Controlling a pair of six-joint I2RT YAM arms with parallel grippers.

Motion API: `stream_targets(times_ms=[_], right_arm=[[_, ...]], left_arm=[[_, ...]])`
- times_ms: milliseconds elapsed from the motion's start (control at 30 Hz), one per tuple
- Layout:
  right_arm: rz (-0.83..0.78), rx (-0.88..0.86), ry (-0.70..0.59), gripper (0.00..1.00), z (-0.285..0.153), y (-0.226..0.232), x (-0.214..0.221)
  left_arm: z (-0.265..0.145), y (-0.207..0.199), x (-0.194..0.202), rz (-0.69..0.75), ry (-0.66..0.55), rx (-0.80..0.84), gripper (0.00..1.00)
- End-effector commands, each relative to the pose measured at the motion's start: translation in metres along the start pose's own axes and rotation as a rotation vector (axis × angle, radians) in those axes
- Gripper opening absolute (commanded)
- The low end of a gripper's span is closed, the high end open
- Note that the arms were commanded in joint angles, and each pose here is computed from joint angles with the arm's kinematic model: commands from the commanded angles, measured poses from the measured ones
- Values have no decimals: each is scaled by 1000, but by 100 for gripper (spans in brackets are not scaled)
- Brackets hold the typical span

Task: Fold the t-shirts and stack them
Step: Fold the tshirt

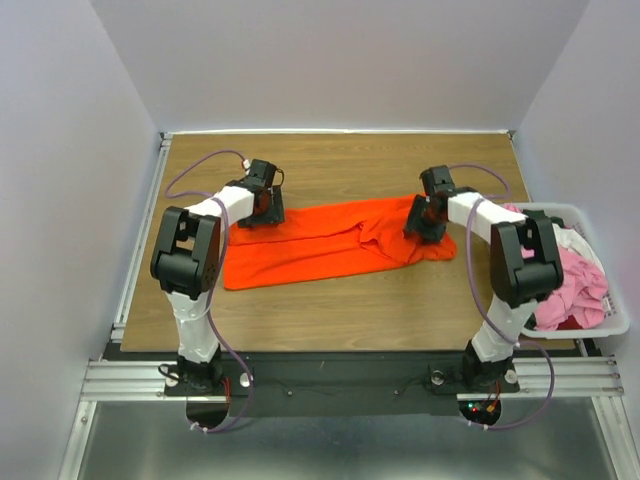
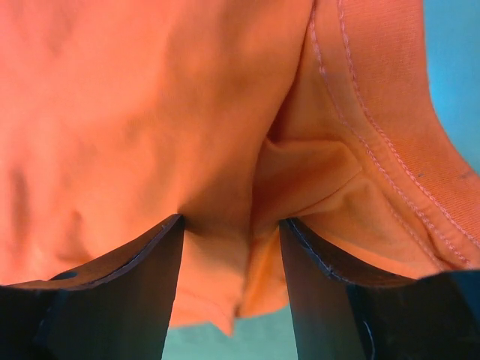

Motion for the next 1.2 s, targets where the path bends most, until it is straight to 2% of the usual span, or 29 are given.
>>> stream_targets(times_ms=[0, 133, 167, 200, 233, 267, 333, 367, 467, 567, 600, 667, 700, 800, 867, 967, 1033, 1167], right_arm=[[-108, 61, -90, 60, 43, 8, -54], [-207, -13, -144, 60, 80, 45, -113], [-249, -42, -140, 60, 91, 52, -120], [-265, -70, -178, 60, 101, 68, -144], [-278, -85, -180, 60, 110, 74, -149], [-305, -101, -205, 60, 112, 80, -162], [-327, -131, -273, 61, 108, 96, -191], [-348, -170, -255, 61, 118, 103, -188], [-357, -227, -312, 62, 94, 118, -206], [-376, -251, -322, 63, 70, 121, -205], [-387, -260, -361, 65, 42, 125, -211], [-406, -251, -377, 66, 18, 122, -207], [-411, -252, -387, 66, -6, 118, -201], [-403, -241, -377, 67, -33, 108, -179], [-391, -237, -344, 67, -52, 93, -150], [-346, -237, -272, 63, -65, 78, -98], [-328, -236, -229, 57, -68, 66, -67], [-308, -228, -183, 49, -66, 57, -39]], left_arm=[[3, 28, 48, -110, 189, -43, 83], [-13, 21, 80, -253, 298, 104, 82], [-24, 12, 94, -292, 337, 204, 82], [-31, 3, 101, -391, 362, 244, 82], [-39, -3, 109, -445, 386, 290, 82], [-44, -12, 112, -490, 380, 356, 82], [-68, -23, 144, -568, 447, 421, 83], [-74, -28, 157, -659, 473, 430, 83], [-114, -56, 162, -673, 461, 543, 84], [-138, -65, 158, -650, 420, 554, 87], [-148, -63, 144, -631, 334, 568, 88], [-163, -60, 127, -598, 269, 549, 88], [-165, -55, 118, -545, 196, 527, 88], [-173, -47, 97, -468, 100, 459, 88], [-173, -40, 90, -385, 51, 420, 86], [-171, -36, 67, -262, -42, 354, 80], [-162, -38, 58, -159, -65, 331, 77], [-152, -61, 31, -55, -83, 334, 70]])
Point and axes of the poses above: each gripper's point midway between its finger pads, its own z axis out along the fingers, its own y axis along the line the jaws close on, x = y × z, the point moved 3 cm from there along -z, back along the fingers, and after that the axes turned 5 degrees about -z, right-handed, at the moved point
